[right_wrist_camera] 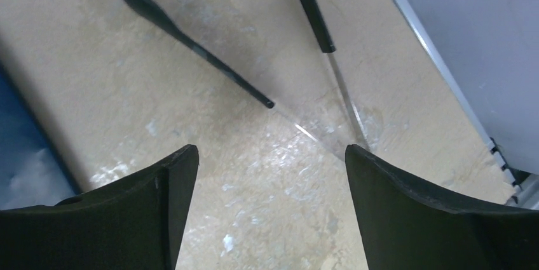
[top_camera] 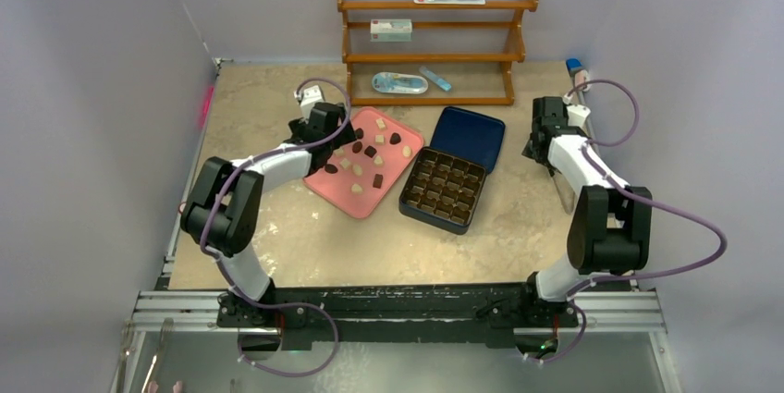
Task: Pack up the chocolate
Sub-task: Move the clamp to the center of the board.
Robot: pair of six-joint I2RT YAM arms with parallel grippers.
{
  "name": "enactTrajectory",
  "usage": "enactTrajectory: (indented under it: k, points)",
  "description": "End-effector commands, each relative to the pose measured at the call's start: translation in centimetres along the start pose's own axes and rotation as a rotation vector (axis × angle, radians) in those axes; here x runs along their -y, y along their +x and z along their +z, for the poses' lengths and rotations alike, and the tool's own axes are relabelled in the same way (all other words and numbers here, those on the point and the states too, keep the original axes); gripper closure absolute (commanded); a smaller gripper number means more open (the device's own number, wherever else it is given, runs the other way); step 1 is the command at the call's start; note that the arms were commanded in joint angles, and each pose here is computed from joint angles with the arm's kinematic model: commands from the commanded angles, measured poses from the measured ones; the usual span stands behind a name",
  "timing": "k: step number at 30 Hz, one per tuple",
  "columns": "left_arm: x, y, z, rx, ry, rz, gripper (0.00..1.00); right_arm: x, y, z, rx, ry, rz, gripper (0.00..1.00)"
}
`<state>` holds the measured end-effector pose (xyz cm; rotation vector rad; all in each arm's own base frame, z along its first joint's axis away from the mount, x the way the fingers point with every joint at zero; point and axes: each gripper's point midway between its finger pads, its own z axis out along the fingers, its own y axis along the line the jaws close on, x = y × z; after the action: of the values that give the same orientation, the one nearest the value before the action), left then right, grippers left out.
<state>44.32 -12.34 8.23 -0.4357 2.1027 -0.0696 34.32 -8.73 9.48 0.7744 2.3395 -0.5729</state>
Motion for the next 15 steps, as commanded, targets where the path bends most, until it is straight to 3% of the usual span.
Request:
enactTrajectory:
  k: [1, 15]
  points:
    - [1.4, -1.5, 0.9, 0.016, 0.037, -0.065, 0.02, 1.5, -1.5, 0.5, 0.003, 0.036, -0.004, 0.12]
    - [1.2, -1.5, 2.0, 0.005, 0.046, -0.091, 0.03, 1.7, 0.7, 3.8, -0.108, 0.049, -0.028, 0.08]
